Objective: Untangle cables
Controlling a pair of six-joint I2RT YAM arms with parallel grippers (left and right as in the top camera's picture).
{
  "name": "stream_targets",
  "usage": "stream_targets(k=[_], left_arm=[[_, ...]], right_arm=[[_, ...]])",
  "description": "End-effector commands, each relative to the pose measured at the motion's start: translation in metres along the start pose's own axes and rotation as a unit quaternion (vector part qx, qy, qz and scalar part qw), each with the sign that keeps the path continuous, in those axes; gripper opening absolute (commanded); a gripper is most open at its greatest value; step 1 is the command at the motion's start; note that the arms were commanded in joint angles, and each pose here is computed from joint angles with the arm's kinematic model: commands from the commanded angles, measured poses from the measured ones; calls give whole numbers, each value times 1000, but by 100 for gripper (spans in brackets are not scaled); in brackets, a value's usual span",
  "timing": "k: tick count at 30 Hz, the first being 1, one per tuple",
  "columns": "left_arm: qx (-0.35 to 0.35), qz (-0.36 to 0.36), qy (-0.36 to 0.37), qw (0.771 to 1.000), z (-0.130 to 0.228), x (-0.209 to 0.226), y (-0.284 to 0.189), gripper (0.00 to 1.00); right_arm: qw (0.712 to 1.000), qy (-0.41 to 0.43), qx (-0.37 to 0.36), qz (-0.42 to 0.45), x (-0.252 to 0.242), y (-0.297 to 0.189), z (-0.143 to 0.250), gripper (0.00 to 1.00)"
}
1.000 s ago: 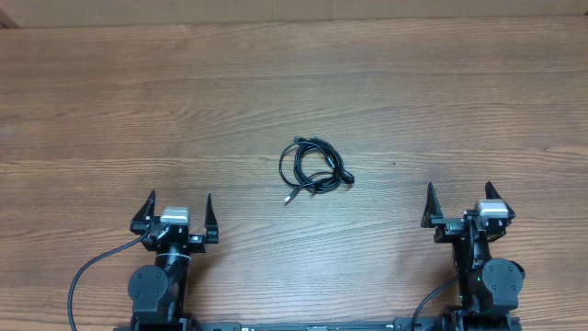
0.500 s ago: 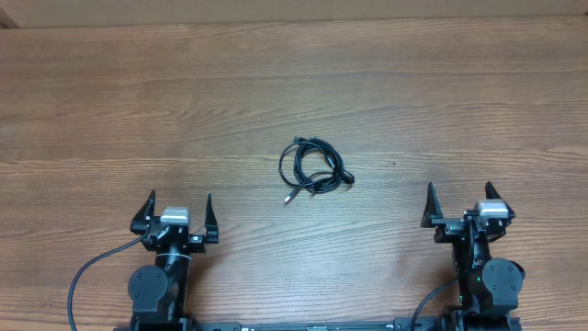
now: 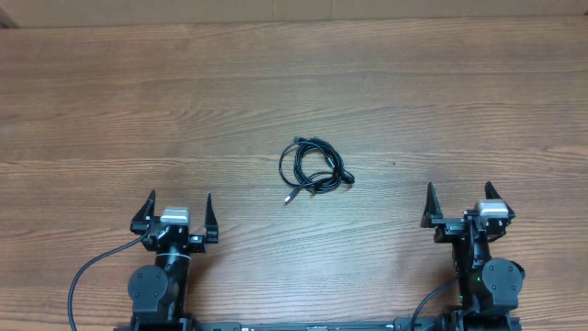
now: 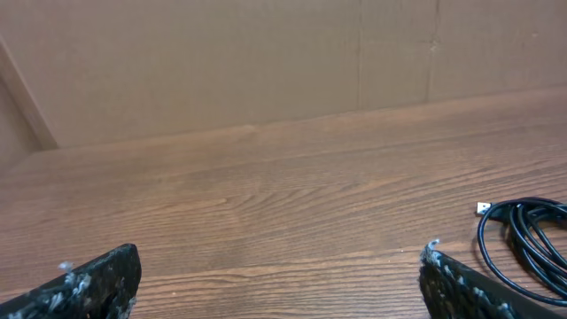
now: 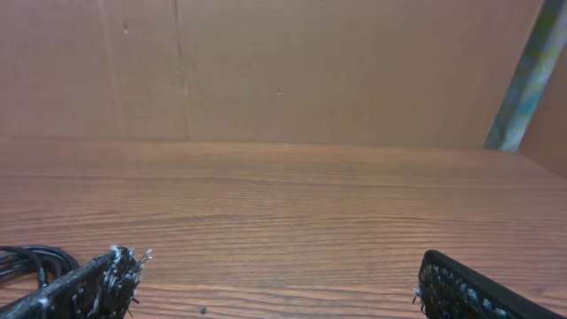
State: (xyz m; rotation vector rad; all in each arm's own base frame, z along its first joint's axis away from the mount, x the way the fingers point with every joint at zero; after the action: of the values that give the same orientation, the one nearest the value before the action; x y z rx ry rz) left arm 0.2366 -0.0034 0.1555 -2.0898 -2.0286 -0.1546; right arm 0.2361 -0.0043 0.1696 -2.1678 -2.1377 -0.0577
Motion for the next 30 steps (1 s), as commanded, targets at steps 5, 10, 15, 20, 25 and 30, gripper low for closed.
stream_targets(k=[5, 10, 15, 20, 25, 30], left_arm=[[-1, -3, 9, 1000, 1, 1, 0, 100], [-1, -3, 9, 1000, 1, 1, 0, 100], [-1, -3, 9, 1000, 1, 1, 0, 100], [-1, -3, 9, 1000, 1, 1, 0, 100], [-1, -3, 9, 1000, 1, 1, 0, 100], [-1, -3, 9, 1000, 1, 1, 0, 100]], right_arm=[[997, 77, -5, -11, 3, 0, -1, 100], [996, 77, -5, -40, 13, 0, -3, 100], [992, 78, 8, -98, 32, -3, 0, 100], [985, 85, -1, -151, 50, -13, -28, 100], [983, 96, 12, -157, 58, -22, -84, 100], [979, 109, 89, -150, 64, -14, -123, 100]])
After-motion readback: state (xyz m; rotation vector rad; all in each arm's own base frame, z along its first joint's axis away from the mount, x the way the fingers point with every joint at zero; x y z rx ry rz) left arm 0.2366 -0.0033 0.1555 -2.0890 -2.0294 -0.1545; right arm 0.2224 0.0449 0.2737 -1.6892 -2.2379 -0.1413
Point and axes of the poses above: each gripper's point midway between its finger pads, its own y axis out along the fingers, its own x axis along the line the jaws close on, z = x × y, the point moved 1 cm from there along -y, back along the fingers, and after that the axes turned 7 degrees about y, right-handed, at the moved point
